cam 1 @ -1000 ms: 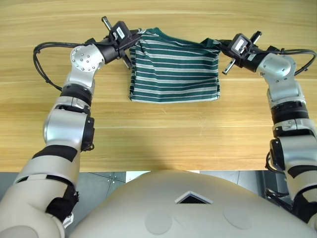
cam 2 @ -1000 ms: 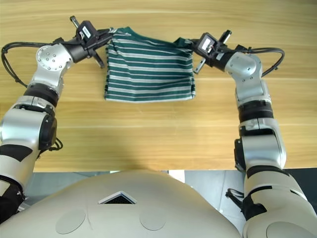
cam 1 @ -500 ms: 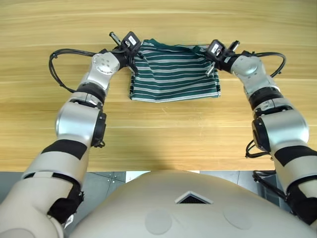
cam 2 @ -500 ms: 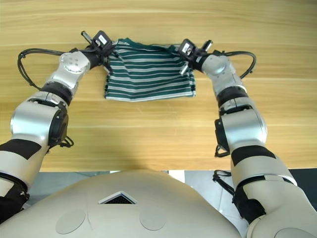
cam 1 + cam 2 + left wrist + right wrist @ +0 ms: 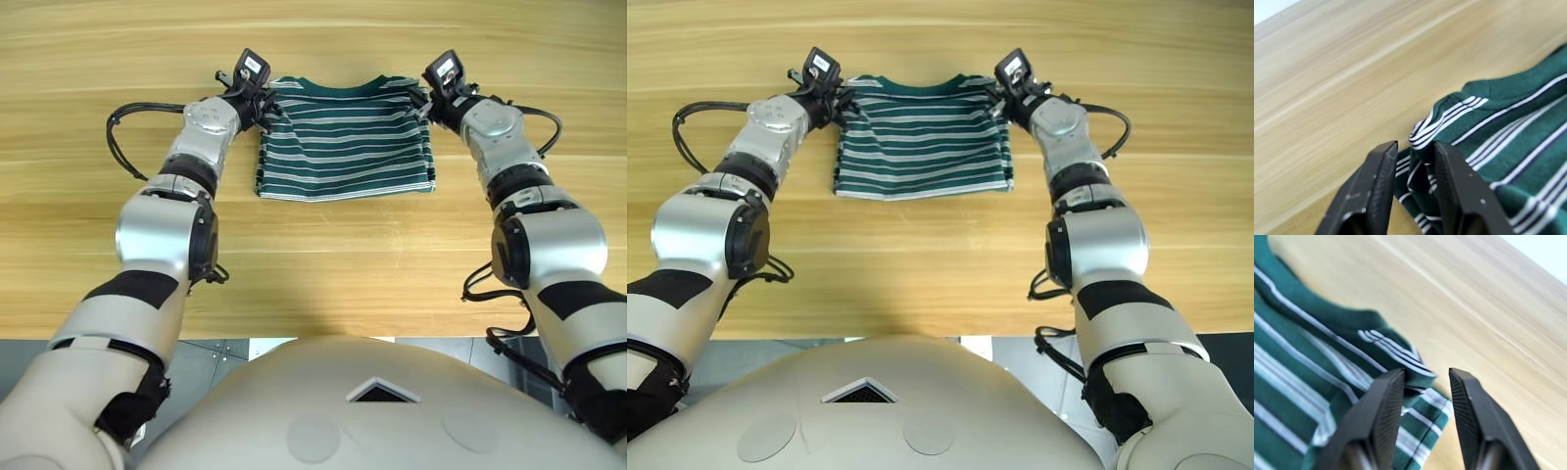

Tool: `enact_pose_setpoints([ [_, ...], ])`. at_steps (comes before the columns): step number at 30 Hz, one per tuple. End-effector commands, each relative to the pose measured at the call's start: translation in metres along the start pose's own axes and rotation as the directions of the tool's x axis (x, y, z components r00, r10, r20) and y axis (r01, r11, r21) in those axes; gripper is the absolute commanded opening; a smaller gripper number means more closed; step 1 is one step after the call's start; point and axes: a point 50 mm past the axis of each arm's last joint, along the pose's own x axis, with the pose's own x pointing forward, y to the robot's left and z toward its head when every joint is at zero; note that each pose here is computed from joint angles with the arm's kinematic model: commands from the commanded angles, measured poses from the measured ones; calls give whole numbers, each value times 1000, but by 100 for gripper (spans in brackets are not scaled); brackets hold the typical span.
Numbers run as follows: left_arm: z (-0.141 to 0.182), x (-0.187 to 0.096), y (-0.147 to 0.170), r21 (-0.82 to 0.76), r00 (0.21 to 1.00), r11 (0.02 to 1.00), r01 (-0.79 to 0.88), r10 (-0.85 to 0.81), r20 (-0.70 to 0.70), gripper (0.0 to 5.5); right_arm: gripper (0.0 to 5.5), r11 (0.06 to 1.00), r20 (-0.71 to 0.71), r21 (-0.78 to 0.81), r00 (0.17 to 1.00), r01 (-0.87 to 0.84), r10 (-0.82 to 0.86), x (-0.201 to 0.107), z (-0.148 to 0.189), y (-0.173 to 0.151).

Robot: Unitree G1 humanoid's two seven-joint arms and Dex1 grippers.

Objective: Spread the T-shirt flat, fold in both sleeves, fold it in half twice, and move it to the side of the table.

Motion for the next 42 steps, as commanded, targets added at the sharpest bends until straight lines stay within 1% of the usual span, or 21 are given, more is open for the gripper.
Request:
enact_pose_setpoints([
  [1,29,3,6,-135,997,991,10,1,79,195,229,985,64,156,994,74,-85,4,17,-8],
  [3,35,3,10,-213,994,977,1,22,103,225,263,976,68,185,990,112,-127,4,18,-10],
  [5,40,0,20,-300,989,952,-62,100,113,257,298,969,82,186,981,160,-178,2,17,-14],
  [8,44,-3,30,-308,974,944,-119,171,149,300,349,981,121,136,980,141,-158,-5,11,-17],
  [10,45,-5,27,-228,970,973,-43,95,223,333,386,996,165,55,983,76,-84,-11,7,-17],
  [11,40,-7,24,-159,967,987,9,32,251,338,401,999,178,-18,984,34,-31,-16,3,-16],
  [15,19,-13,12,43,957,989,138,-145,251,338,468,969,123,-231,985,-87,118,-29,-14,-12],
  [17,11,-16,11,79,955,984,161,-176,238,338,502,944,68,-295,983,-145,172,-35,-24,-11],
  [19,7,-19,16,71,957,987,143,-156,244,338,530,909,3,-343,968,-236,252,-43,-37,-7],
  [22,6,-22,22,30,956,992,120,-123,265,338,539,837,-103,-393,923,-380,370,-58,-59,2],
  [25,4,-23,23,20,955,993,114,-116,273,338,539,714,-205,-400,816,-574,541,-81,-84,18],
  [27,5,-24,24,18,953,994,111,-111,281,338,539,610,-156,-397,705,-686,692,-101,-84,35],
  [30,7,-26,31,5,952,996,88,-86,294,338,539,456,32,-458,498,-763,867,-139,-47,67],
  [33,11,-27,35,5,951,997,72,-70,302,338,539,373,279,-565,255,-736,926,-181,13,89],
  [34,11,-27,35,7,951,998,70,-69,302,338,539,353,323,-585,189,-730,927,-190,25,94],
  [35,12,-27,35,9,951,998,70,-69,302,338,539,336,350,-597,141,-728,926,-197,33,96],
  [36,11,-27,34,13,951,998,69,-70,300,338,539,333,362,-601,124,-726,924,-198,38,96],
  [37,10,-28,34,24,952,997,68,-73,296,338,539,369,368,-593,167,-716,915,-191,39,92],
  [38,9,-28,34,36,953,997,71,-78,293,338,539,423,370,-581,238,-695,898,-180,39,87],
  [39,7,-28,32,58,951,995,85,-98,292,338,539,510,387,-560,338,-653,858,-164,41,80],
  [42,3,-30,24,166,940,972,164,-205,273,338,539,710,440,-500,560,-496,702,-120,56,67],
])
